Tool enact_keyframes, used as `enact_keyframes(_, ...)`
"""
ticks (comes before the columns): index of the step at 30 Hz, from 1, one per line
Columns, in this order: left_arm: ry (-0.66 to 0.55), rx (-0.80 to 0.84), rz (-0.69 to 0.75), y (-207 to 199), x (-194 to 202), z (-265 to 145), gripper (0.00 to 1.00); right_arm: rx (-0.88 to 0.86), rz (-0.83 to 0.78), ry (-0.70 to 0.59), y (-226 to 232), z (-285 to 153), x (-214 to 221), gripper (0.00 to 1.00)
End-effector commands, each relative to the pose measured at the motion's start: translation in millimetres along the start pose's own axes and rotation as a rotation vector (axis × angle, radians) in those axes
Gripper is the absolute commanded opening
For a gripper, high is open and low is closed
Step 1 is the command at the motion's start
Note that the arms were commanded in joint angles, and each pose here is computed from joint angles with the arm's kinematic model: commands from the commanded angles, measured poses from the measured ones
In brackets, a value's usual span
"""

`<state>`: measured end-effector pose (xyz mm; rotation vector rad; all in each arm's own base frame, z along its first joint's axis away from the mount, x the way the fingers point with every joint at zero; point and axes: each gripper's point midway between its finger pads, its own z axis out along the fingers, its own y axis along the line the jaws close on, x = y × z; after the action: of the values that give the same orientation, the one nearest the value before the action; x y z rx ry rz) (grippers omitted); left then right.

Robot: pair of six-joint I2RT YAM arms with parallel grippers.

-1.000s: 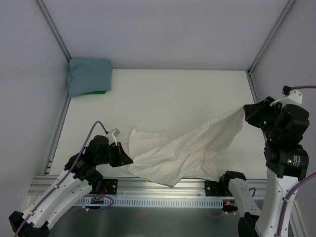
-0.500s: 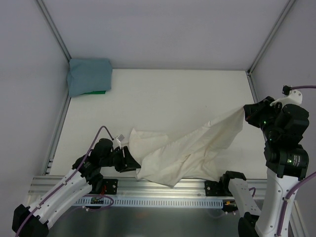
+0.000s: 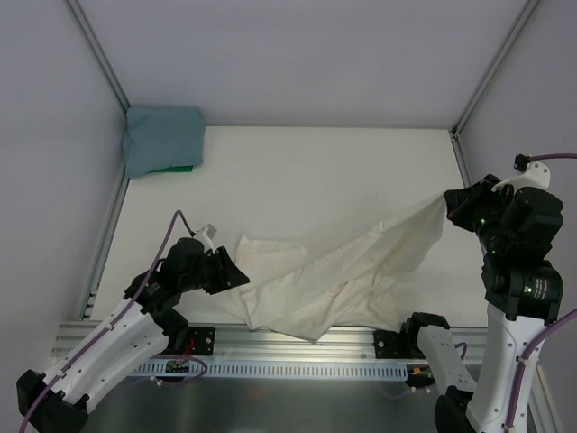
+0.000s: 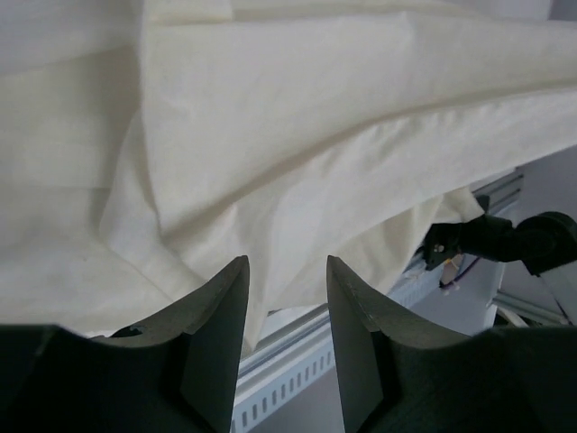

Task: Fold and stack the t-shirts
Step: Flatten out the tshirt

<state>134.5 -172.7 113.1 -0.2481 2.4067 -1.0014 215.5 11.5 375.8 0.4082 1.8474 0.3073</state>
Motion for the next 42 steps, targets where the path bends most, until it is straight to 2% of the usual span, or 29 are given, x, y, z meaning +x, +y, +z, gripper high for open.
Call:
enact_keyframes(1, 0.092, -0.138, -0.006, 32, 18, 13, 0.39, -0.030, -0.011, -0.061, 7, 1, -17, 0.00)
enact_keyframes(9, 0.187, -0.155, -0.061, 52, 46, 25, 0.36, -0.027, -0.009, -0.066, 7, 2, -18, 0.00)
enact_keyframes(18, 0.171, -0.171, -0.082, 67, 53, 29, 0.34, -0.030, 0.000, -0.065, 7, 3, -17, 0.00)
enact_keyframes(30, 0.104, -0.134, -0.094, 60, 40, 38, 0.32, -0.034, -0.001, -0.055, 8, 4, -15, 0.00)
enact_keyframes(38, 0.108, -0.145, -0.115, 66, 42, 47, 0.31, -0.034, 0.000, -0.047, 7, 7, -13, 0.00)
enact_keyframes(42, 0.095, -0.153, -0.122, 70, 41, 53, 0.26, -0.035, -0.003, -0.048, 7, 6, -13, 0.00)
